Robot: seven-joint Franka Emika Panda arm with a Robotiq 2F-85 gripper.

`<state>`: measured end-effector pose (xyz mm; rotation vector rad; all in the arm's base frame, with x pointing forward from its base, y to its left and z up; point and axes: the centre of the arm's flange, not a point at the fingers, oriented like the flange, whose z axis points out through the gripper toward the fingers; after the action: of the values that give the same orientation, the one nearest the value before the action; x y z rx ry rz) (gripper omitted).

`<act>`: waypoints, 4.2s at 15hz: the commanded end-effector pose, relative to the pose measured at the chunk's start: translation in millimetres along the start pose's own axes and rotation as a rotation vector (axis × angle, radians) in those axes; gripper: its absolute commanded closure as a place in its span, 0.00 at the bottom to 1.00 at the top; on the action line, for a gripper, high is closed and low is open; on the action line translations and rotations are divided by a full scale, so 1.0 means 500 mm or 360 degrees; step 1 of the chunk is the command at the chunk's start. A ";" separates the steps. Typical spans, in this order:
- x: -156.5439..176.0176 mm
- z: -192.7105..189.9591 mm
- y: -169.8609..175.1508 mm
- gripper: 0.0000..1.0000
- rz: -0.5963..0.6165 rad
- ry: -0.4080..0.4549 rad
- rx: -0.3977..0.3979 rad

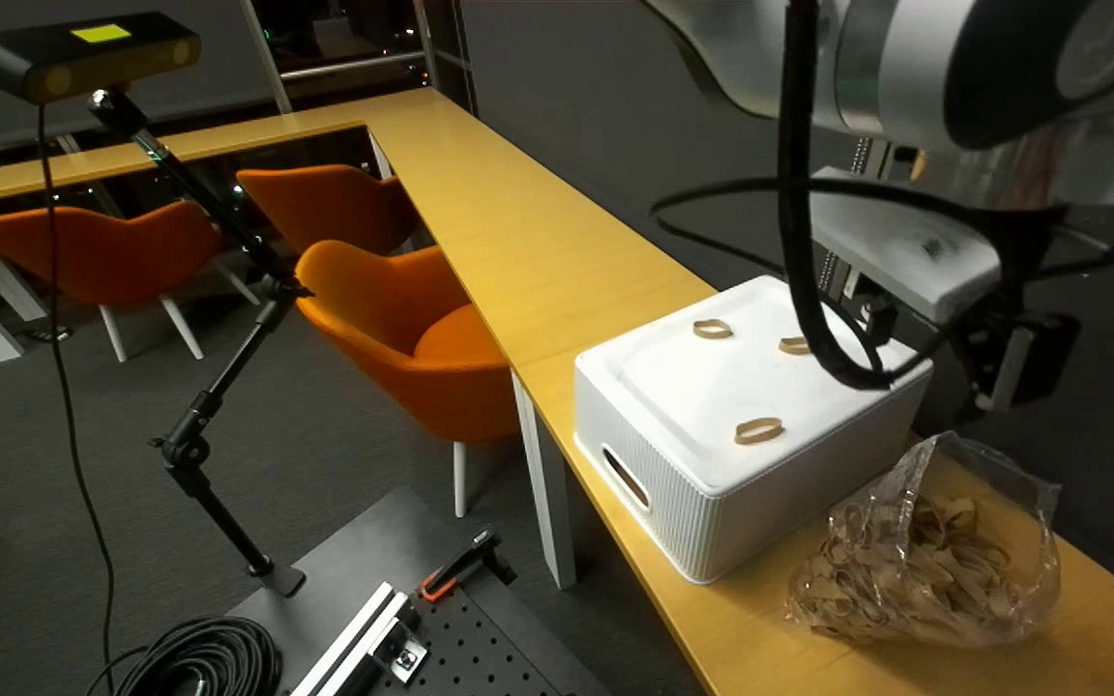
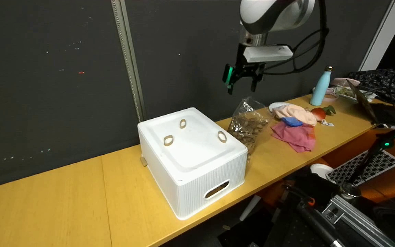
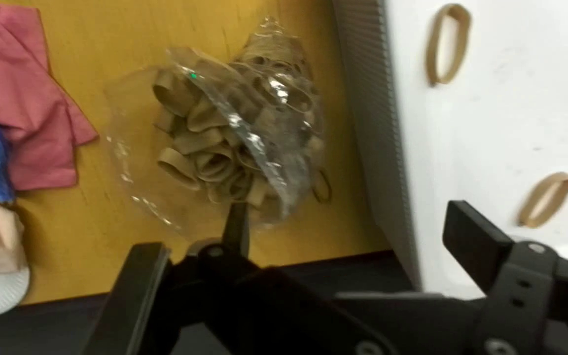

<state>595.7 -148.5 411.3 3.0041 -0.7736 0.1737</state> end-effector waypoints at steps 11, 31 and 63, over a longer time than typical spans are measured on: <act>0.197 0.175 -0.283 0.00 -0.0250 -0.0102 -0.0030; 0.148 0.276 -0.389 0.26 -0.0384 -0.0231 -0.0072; -0.019 0.158 -0.542 1.00 -0.0578 -0.0259 0.0011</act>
<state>749.8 84.8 323.5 3.1162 -0.2025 -0.0173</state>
